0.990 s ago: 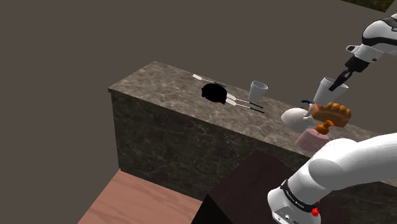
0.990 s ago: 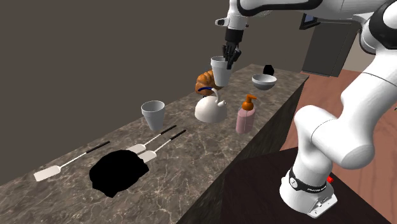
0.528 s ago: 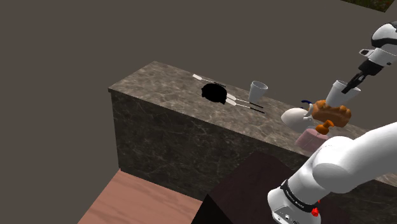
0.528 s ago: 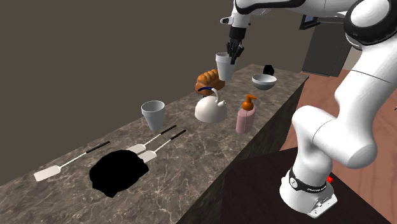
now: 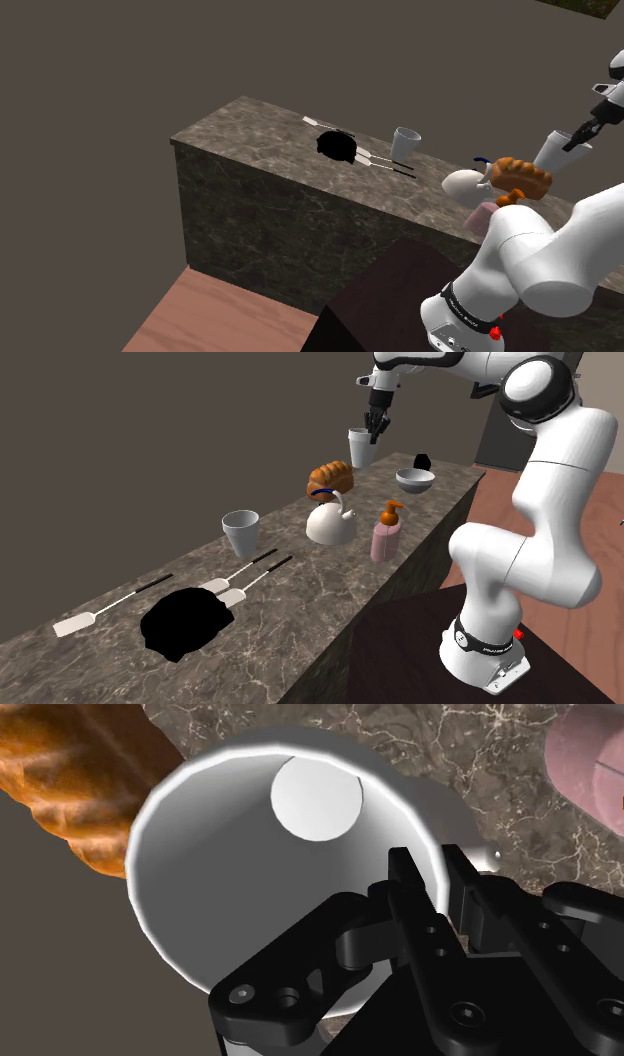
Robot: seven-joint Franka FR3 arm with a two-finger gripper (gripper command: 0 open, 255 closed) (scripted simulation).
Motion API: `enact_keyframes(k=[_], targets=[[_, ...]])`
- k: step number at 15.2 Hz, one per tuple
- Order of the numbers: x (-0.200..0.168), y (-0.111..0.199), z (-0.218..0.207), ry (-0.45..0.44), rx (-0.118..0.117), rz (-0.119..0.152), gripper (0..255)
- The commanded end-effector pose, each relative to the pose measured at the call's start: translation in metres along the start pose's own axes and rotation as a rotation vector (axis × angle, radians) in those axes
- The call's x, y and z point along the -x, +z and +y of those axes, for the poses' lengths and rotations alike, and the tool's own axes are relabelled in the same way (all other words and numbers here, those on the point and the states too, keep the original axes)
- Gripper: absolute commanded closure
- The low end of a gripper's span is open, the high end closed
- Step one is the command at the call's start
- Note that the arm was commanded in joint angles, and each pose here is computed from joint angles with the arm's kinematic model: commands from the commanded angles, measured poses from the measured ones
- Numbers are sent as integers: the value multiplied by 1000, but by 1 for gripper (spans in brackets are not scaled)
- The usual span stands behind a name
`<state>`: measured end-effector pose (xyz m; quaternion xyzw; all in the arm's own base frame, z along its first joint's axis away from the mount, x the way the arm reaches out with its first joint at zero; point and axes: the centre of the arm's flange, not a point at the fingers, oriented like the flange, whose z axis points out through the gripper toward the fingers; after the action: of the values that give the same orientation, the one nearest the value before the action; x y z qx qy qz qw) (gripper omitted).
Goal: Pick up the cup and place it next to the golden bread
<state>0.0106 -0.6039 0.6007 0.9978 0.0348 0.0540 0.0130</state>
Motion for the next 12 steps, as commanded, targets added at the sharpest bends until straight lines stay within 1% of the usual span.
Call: enact_keyframes(k=[1, 2, 12], targets=[[19, 0, 21, 1, -4, -5, 255], [31, -1, 34, 1, -4, -5, 255], [36, 52, 32, 1, -4, -5, 255]])
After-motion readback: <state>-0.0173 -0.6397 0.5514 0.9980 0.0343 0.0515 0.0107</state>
